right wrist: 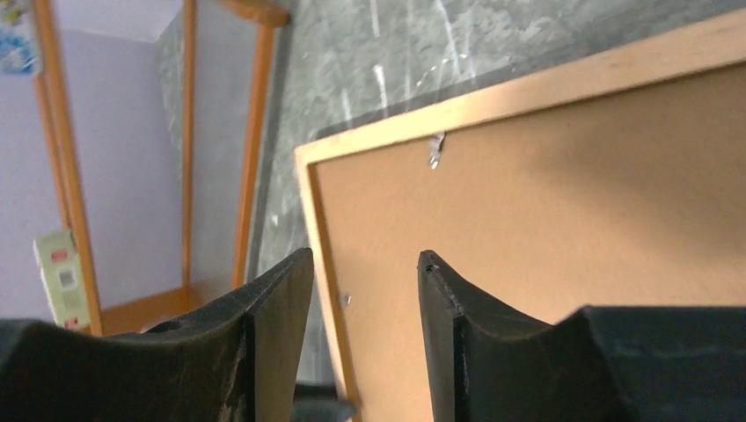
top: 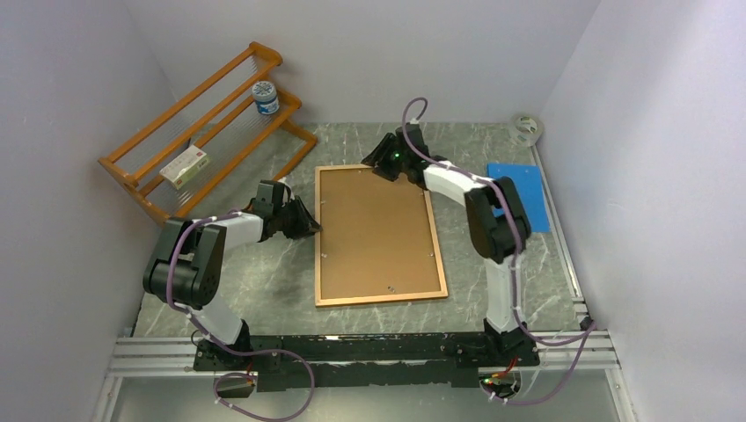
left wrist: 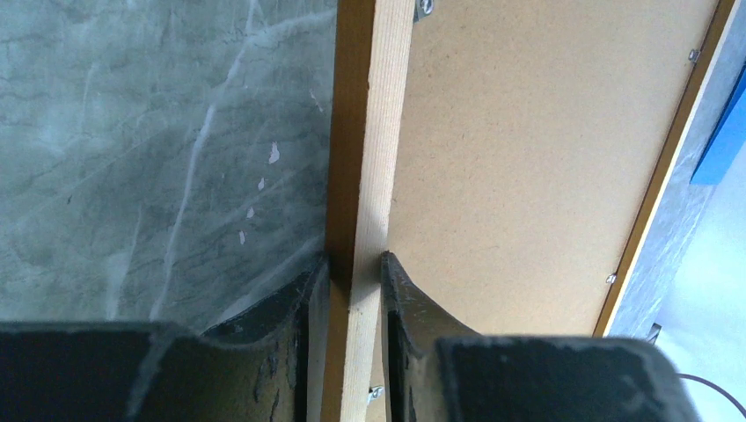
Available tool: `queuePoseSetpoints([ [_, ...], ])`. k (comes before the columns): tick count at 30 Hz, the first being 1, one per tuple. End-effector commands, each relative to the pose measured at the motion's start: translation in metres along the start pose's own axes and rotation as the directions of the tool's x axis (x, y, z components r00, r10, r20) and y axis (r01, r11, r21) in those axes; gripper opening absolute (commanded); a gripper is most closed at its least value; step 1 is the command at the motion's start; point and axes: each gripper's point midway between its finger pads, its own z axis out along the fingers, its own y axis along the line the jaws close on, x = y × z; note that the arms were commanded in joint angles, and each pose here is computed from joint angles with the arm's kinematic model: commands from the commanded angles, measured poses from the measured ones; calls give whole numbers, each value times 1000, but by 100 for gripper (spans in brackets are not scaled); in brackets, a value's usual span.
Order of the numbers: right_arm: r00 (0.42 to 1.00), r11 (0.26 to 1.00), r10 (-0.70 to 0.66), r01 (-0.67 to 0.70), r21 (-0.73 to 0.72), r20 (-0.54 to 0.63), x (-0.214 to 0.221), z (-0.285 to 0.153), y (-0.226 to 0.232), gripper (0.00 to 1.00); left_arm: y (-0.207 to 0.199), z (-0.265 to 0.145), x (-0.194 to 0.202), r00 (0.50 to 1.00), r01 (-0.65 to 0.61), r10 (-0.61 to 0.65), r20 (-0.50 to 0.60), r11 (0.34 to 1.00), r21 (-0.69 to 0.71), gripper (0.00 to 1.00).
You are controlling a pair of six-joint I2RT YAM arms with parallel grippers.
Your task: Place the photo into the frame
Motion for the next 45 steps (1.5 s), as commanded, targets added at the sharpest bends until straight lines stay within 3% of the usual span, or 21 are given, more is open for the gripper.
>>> queuePoseSetpoints([
  [1,981,982,-184,182,41,56,-15,-80,23,51,15,-5,26,997,26,-29,-72,999,-46,29],
  [12,875,885,-428,457,91,-226,105,-193,-58,52,12,-10,31,996,37,-39,-77,999,-28,44],
  [19,785,864,-479,500,-55,-392,186,-213,-68,45,15,-6,33,996,40,-42,-75,999,-28,32],
  [25,763,862,-457,507,-16,-457,202,-212,-88,42,18,-6,36,996,36,-39,-78,999,-34,30],
  [33,677,819,-498,572,-38,-543,227,-216,-103,39,20,-7,35,996,34,-37,-75,998,-46,29],
  [45,653,811,-477,584,-10,-588,236,-225,-121,35,23,-5,36,997,33,-37,-74,998,-55,30],
])
